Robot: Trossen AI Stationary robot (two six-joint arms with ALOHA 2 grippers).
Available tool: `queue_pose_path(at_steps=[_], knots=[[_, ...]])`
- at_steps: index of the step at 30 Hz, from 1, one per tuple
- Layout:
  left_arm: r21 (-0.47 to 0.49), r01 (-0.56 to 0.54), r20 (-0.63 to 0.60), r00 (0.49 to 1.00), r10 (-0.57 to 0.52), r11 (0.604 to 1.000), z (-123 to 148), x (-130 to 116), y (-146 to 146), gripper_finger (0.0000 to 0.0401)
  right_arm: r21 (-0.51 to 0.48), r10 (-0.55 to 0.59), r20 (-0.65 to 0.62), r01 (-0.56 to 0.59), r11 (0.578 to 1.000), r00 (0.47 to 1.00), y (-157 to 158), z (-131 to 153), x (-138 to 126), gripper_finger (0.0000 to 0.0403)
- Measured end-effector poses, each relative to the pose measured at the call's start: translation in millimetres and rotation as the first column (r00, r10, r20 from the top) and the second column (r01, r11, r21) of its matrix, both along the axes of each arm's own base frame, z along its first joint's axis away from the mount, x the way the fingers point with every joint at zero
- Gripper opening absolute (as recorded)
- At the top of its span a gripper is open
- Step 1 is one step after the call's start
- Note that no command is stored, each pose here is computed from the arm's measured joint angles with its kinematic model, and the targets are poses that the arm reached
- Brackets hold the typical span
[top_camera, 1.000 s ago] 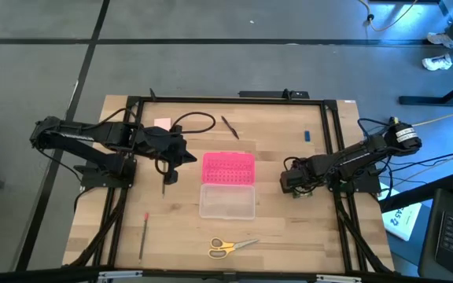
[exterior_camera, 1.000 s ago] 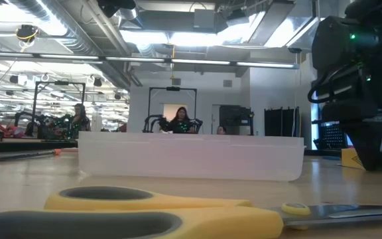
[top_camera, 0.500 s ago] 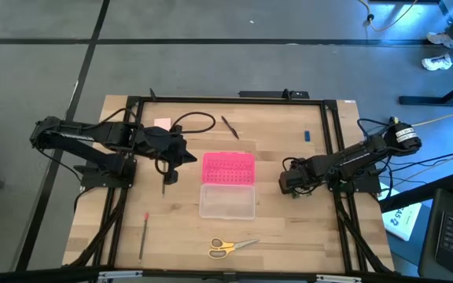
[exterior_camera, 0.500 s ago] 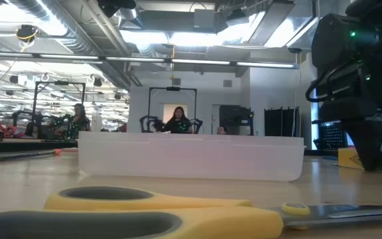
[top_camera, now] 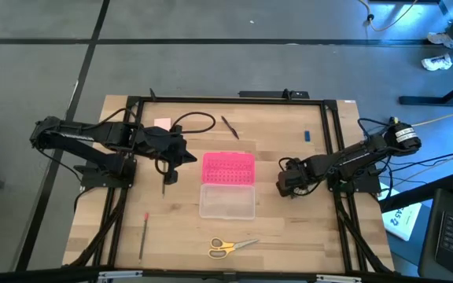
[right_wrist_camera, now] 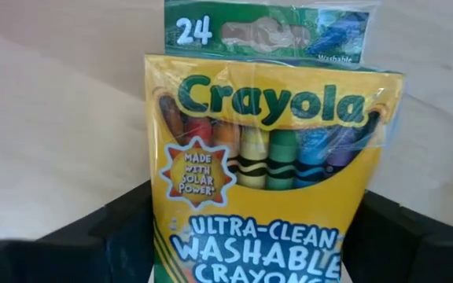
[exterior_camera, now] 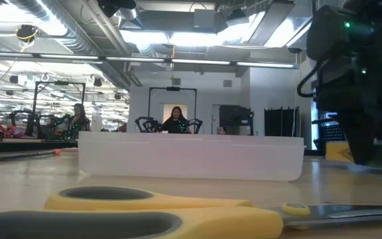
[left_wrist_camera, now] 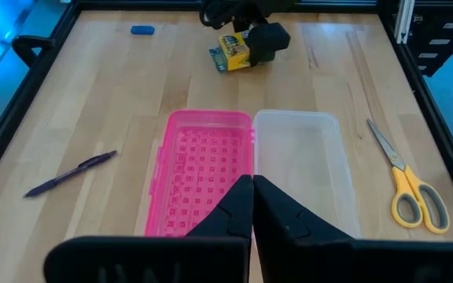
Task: Pack school essentials
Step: Put the yellow crayon box into the pink supply box
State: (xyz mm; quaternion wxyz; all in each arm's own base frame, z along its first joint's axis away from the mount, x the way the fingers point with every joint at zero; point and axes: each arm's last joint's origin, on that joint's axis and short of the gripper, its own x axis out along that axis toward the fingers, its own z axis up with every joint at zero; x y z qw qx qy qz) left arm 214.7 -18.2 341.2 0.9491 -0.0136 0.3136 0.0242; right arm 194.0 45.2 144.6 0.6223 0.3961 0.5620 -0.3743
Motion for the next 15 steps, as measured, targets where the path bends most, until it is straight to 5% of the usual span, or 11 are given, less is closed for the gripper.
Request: queue_pose_path(at_steps=[9,15], knots=[[0.0,0.0,0.0,1.0,0.0,1.0,0.0,0.0,0.0,0.0,-0.051,0.147,0.097,-0.142,0.988,0.984,3.7,26.9,21.3,0.0315],[-0.002,0.0,0.01,1.0,0.0,1.0,0.7,0.6,-0.1,0.0,-0.164,0.309,0.18,-0.281,0.946,0.934,5.9,54.9,40.2,0.0315]])
